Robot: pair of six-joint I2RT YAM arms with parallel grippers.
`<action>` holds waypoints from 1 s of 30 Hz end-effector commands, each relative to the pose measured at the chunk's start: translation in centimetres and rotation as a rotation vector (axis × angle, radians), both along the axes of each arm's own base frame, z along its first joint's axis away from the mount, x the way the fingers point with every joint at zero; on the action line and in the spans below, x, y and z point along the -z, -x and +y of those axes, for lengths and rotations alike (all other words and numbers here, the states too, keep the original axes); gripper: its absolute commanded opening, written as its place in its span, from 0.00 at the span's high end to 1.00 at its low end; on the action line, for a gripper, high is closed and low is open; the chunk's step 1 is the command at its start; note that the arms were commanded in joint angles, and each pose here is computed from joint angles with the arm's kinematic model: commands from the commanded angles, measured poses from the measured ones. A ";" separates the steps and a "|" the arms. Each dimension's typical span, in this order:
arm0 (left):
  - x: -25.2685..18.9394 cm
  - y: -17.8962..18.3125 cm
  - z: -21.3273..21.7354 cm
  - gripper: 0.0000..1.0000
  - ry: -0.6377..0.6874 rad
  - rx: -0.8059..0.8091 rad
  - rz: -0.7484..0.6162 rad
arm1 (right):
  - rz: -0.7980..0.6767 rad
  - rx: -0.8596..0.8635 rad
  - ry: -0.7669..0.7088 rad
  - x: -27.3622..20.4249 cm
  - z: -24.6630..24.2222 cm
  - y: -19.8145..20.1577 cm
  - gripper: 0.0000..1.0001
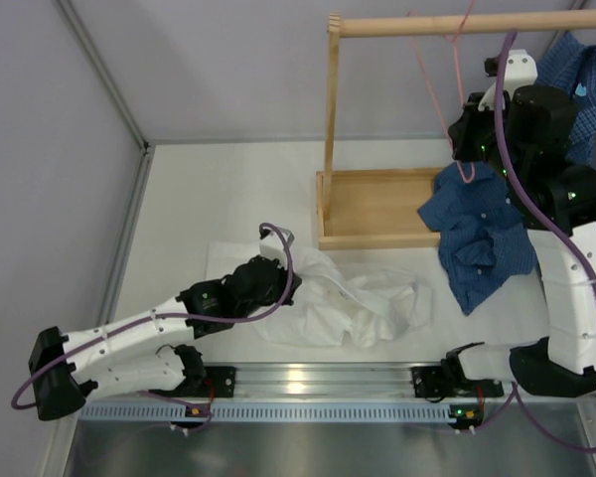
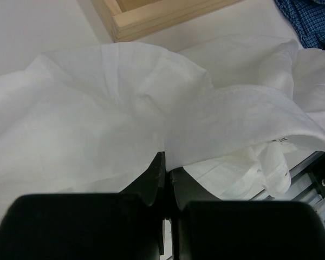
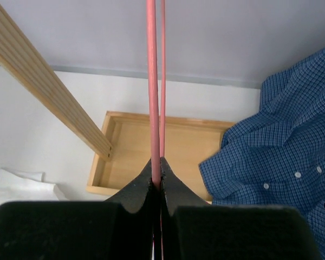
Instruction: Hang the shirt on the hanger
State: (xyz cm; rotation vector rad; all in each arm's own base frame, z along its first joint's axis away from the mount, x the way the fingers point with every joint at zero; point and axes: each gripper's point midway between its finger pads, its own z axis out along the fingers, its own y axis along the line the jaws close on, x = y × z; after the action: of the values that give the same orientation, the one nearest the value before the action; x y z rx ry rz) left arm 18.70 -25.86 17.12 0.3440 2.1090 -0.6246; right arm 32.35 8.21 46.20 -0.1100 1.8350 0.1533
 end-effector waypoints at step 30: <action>-3.2 -14.5 3.1 1.00 0.171 -0.356 0.130 | 0.311 -0.713 -0.215 20.1 6.2 23.9 1.00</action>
State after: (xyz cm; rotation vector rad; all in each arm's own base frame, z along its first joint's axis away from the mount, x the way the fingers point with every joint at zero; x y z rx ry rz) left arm 31.93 -21.10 16.90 -0.1579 2.2252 -0.5012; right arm 8.84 14.63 27.41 -0.6401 1.9394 0.9071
